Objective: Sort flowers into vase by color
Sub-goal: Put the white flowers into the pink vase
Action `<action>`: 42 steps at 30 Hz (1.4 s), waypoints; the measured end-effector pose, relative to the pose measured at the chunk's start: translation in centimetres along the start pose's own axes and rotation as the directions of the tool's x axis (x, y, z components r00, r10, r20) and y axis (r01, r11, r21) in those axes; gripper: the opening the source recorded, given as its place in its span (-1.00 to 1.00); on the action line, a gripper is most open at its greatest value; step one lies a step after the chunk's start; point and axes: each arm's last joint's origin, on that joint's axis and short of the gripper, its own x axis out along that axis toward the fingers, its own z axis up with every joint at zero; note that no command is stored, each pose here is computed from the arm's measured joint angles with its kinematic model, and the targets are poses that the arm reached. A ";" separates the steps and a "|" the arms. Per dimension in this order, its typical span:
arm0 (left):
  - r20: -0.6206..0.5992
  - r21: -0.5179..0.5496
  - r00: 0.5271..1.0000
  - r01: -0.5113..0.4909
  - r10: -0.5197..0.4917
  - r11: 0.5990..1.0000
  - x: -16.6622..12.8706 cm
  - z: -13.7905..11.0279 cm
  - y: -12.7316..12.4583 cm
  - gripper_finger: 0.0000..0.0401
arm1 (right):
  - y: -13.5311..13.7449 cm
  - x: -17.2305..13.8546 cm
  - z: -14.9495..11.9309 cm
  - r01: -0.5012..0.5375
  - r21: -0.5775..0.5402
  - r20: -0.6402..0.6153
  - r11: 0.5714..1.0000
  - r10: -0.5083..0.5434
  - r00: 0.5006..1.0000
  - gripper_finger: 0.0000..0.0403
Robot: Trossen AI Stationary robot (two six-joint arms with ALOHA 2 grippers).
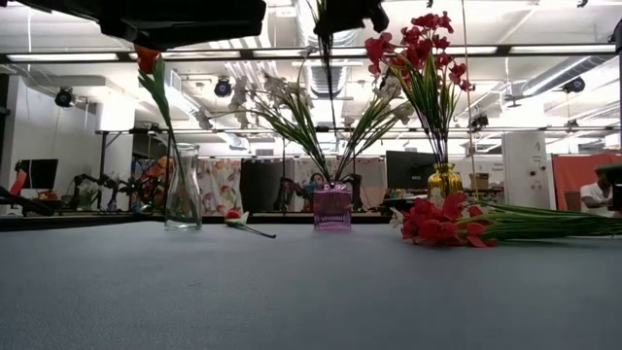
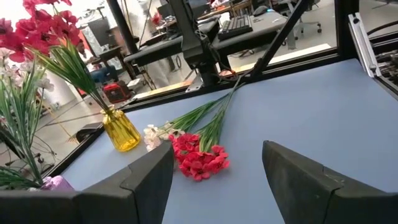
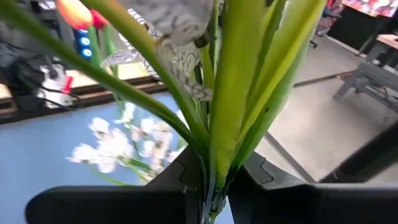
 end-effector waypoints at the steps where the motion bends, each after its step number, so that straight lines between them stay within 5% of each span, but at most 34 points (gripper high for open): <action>1: 0.000 0.000 1.000 0.000 0.000 1.000 0.0 0.0 0.0 0.13 | -0.3 0.2 -0.2 0.009 0.001 -0.007 1.000 -0.009 1.000 -0.81; 16: -0.001 0.000 1.000 -0.001 0.001 1.000 0.0 -0.1 0.0 0.13 | -2.6 2.8 -3.1 0.019 0.085 -0.001 0.996 -0.019 1.000 -0.81; 42: -0.007 -0.005 1.000 -0.005 0.005 1.000 0.1 -0.3 0.1 0.13 | -2.4 3.9 -6.0 0.031 0.116 0.022 0.993 -0.034 0.999 -0.81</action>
